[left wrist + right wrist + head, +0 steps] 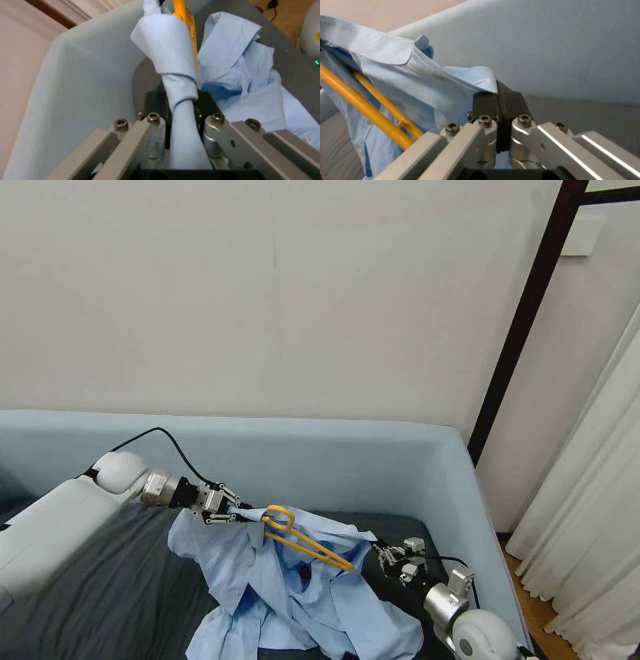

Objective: Pick up the clothes from the sofa and hang them on the clothes hanger.

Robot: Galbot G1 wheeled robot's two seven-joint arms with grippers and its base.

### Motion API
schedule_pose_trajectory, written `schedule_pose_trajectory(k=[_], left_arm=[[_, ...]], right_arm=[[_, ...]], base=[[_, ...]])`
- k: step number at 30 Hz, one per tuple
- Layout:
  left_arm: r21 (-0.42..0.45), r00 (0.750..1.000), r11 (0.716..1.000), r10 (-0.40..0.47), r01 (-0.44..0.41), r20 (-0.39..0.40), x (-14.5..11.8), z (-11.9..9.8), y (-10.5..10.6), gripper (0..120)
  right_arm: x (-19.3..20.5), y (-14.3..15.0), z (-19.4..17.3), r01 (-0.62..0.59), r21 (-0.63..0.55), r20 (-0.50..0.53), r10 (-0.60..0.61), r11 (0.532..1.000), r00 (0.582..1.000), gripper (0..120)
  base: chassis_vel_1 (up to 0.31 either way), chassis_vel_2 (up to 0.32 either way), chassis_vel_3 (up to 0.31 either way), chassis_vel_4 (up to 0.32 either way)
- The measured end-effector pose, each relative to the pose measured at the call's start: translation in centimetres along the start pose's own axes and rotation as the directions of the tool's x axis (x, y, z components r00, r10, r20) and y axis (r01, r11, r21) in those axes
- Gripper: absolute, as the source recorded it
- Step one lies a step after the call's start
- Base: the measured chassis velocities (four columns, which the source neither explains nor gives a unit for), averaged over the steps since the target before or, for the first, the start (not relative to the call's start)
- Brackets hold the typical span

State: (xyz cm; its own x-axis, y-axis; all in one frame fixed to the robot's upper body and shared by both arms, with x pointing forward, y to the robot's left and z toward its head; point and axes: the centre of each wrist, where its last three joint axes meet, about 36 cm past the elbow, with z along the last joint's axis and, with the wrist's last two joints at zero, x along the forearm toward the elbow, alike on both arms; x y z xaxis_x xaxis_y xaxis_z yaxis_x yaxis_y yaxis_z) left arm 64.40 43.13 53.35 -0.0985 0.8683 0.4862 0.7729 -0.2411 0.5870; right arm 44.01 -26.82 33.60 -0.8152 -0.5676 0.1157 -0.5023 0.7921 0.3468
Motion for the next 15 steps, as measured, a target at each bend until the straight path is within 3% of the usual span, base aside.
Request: schedule_pose_trajectory(k=[15], left_arm=[[0.011,0.995,0.996,-0.082,0.083,-0.064,-0.9,-0.3,-0.2,8]], right_arm=[[1.5,2.7,-3.2,0.057,0.007,0.029,-0.057,0.998,0.998,0]], base=[[0.0,0.0,0.0,0.0]])
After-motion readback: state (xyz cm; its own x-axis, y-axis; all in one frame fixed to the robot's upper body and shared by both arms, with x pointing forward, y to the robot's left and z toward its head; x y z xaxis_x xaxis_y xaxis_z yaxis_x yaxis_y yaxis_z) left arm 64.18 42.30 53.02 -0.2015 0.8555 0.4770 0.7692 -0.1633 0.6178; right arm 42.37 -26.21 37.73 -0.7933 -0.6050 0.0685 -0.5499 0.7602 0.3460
